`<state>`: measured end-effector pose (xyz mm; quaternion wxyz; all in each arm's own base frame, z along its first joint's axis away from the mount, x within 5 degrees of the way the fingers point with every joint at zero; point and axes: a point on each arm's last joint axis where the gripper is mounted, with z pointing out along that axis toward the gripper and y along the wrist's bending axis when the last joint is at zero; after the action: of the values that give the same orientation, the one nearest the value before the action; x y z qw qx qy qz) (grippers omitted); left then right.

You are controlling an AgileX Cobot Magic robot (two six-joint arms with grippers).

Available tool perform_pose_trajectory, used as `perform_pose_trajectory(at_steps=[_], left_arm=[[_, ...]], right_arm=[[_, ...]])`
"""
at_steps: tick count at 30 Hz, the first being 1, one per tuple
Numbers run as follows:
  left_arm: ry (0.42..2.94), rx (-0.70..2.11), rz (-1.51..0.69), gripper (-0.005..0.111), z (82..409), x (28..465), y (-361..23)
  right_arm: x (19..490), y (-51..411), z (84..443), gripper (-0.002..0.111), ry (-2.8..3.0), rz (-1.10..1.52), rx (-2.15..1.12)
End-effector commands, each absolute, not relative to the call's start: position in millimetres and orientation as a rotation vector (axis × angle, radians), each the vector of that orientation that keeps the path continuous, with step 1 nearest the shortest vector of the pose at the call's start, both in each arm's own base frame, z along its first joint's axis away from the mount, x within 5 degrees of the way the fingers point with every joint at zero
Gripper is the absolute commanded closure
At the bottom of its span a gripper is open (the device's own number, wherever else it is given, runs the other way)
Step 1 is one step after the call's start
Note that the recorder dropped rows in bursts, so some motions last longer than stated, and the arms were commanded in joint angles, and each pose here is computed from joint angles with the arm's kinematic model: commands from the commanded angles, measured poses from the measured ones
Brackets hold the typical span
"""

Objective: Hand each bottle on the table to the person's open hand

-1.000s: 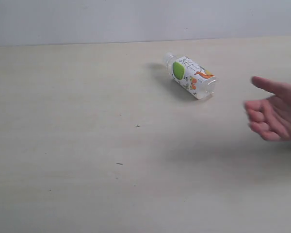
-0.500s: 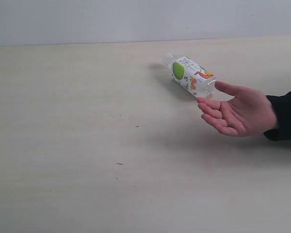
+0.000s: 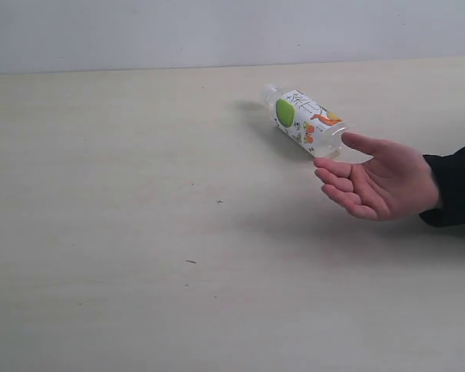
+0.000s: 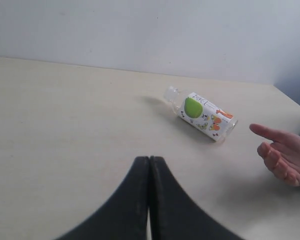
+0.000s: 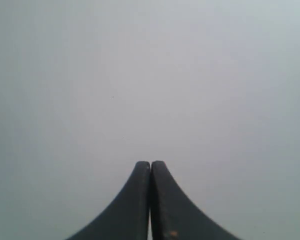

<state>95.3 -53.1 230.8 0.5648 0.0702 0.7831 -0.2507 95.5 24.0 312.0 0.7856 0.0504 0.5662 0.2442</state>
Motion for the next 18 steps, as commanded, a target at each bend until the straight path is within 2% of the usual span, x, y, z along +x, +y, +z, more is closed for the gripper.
perform_pose_trajectory(at_steps=[1, 5, 9, 13, 18], left_arm=[[1.838, 0.168, -0.585, 0.107, 230, 95, -53], [1.838, 0.168, -0.585, 0.107, 230, 95, -53], [1.838, 0.168, -0.585, 0.107, 230, 95, -53], [1.838, 0.168, -0.585, 0.107, 230, 95, -53], [1.838, 0.168, -0.585, 0.107, 230, 95, -53]], right_arm=[[126, 43, 344, 0.108, 1.326, 0.558, 0.083], [175, 78, 365, 0.108, 1.545, 0.506, -0.091], [217, 100, 370, 0.108, 1.696, 0.472, -0.195], [254, 108, 355, 0.108, 1.831, 0.451, -0.199], [291, 128, 343, 0.108, 2.010, 0.405, -0.375]])
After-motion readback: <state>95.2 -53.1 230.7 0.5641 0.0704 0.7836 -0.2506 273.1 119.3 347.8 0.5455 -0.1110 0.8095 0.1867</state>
